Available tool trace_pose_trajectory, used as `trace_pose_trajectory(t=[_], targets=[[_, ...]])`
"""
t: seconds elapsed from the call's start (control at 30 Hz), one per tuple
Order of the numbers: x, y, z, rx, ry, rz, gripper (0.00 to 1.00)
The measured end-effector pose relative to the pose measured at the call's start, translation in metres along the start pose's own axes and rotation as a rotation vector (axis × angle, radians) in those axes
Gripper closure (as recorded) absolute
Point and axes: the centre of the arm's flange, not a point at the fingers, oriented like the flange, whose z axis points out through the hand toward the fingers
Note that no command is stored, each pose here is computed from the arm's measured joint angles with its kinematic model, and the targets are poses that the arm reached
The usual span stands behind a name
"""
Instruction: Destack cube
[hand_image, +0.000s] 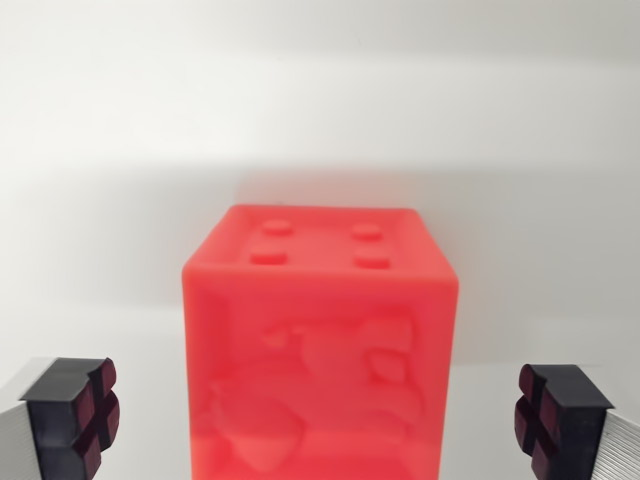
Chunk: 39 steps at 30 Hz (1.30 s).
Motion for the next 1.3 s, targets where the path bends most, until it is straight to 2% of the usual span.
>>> trace_pose_trajectory(t=[0.5, 0.6, 0.8, 1.0, 1.3], targets=[[0.0, 0.0, -0.055, 0.0031, 0.0009, 0.0, 0.0], [0.0, 0.0, -0.068, 0.0027, -0.0001, 0.0, 0.0], [0.0, 0.0, -0.093, 0.0047, 0.001, 0.0, 0.0], [0.0, 0.001, -0.117, 0.004, -0.0006, 0.0, 0.0], [0.0, 0.001, -0.155, 0.0056, -0.0002, 0.0, 0.0]])
